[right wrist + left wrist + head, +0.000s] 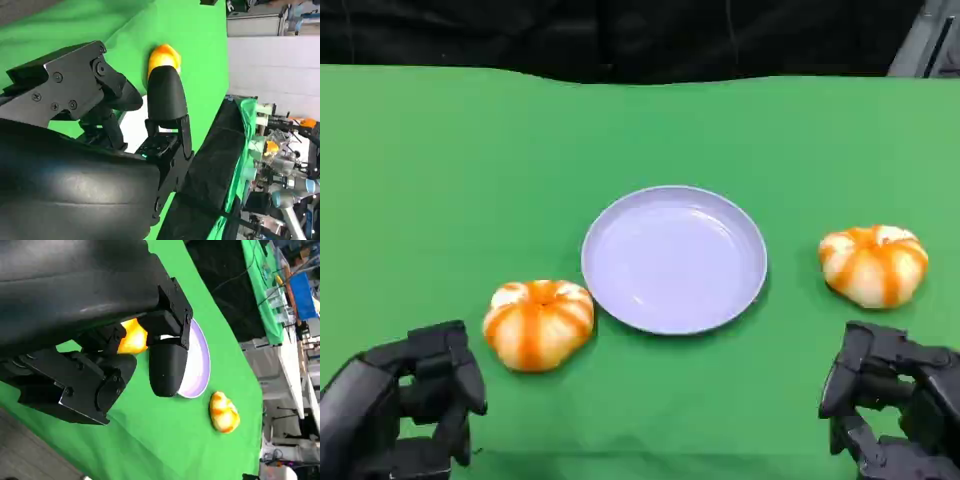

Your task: Grasp the bread from the table and place it into the plate.

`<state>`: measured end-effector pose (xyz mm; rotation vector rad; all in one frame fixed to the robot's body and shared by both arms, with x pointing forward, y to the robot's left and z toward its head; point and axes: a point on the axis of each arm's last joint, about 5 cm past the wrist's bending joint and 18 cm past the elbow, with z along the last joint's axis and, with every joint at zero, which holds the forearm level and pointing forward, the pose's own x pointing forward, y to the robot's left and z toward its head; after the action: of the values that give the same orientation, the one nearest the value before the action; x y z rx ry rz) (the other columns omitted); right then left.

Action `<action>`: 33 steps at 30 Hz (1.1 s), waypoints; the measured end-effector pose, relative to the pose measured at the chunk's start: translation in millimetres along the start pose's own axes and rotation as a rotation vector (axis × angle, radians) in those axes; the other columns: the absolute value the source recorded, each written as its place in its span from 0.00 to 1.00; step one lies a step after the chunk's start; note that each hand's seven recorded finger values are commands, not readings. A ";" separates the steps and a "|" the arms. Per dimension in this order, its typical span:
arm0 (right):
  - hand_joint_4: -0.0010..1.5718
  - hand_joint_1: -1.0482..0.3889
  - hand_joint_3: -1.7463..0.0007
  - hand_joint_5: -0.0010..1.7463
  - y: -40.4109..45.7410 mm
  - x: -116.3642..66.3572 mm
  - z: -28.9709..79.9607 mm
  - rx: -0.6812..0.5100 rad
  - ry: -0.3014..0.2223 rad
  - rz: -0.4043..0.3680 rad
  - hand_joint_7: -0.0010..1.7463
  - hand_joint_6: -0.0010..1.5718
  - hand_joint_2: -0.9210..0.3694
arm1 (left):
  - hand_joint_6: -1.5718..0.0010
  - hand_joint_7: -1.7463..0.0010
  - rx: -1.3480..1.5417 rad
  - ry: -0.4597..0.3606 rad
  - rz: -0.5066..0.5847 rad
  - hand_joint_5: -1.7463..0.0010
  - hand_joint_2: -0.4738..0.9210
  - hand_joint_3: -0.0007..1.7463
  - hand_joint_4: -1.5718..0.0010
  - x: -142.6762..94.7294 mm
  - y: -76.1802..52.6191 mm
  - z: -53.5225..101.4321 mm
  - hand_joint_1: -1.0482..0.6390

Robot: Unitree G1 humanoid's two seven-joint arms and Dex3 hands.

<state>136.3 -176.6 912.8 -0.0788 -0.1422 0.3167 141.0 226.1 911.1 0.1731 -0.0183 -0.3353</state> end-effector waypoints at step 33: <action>0.48 0.75 0.38 1.00 -0.7 -0.5 3.5 -0.011 0.003 0.024 0.89 0.44 0.21 | 0.74 0.91 0.334 -0.129 0.061 0.84 0.98 0.23 0.90 8.5 -12.2 -3.5 0.26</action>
<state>135.5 -177.2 916.3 -0.0921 -0.1406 0.3393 145.2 212.6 905.5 0.4809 -0.2080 -0.2803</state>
